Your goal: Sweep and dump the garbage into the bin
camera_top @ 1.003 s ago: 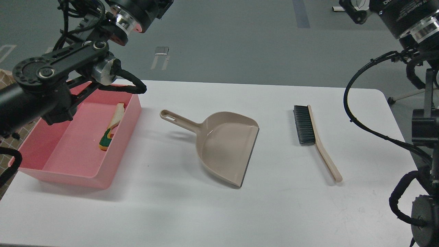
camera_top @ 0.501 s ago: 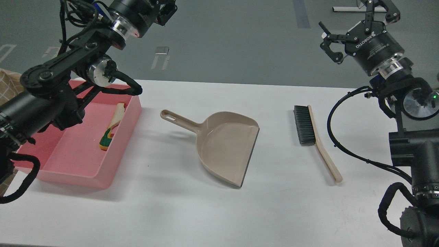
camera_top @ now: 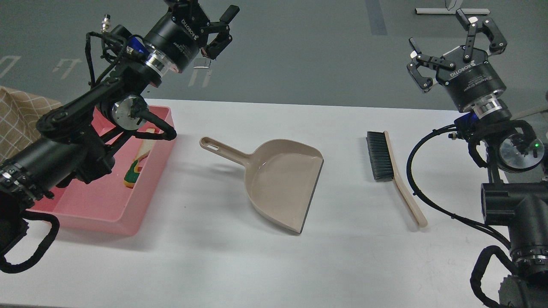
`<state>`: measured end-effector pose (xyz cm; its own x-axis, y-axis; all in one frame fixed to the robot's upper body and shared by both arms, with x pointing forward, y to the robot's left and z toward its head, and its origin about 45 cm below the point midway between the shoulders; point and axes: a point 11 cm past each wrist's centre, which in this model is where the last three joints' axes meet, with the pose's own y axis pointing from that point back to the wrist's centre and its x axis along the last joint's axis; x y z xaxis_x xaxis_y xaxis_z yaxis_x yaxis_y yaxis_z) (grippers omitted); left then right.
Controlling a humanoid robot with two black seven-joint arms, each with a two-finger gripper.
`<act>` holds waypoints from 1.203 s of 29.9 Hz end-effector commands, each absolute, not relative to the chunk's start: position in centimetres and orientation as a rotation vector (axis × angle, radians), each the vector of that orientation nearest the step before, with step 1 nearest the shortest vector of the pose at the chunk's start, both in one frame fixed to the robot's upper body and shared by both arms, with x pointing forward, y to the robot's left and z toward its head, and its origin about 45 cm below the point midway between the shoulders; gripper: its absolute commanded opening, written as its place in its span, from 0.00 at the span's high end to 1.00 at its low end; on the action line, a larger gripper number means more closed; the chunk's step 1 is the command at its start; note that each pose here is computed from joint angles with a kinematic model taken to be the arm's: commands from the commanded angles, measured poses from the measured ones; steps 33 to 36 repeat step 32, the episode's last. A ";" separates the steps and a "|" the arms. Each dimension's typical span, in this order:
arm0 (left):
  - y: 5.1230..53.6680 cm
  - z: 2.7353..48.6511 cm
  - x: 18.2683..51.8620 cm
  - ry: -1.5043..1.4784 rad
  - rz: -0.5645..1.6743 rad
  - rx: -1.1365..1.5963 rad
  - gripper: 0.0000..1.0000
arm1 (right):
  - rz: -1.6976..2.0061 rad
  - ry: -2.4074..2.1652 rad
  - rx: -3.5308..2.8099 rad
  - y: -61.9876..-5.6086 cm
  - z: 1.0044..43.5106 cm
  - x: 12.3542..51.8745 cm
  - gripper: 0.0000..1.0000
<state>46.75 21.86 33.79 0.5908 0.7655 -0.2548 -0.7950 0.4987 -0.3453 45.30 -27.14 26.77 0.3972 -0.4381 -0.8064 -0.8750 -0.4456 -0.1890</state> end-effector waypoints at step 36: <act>20.7 28.8 44.2 0.242 0.925 -0.550 0.02 | 0.996 1.198 -2.302 -26.2 23.7 43.8 0.01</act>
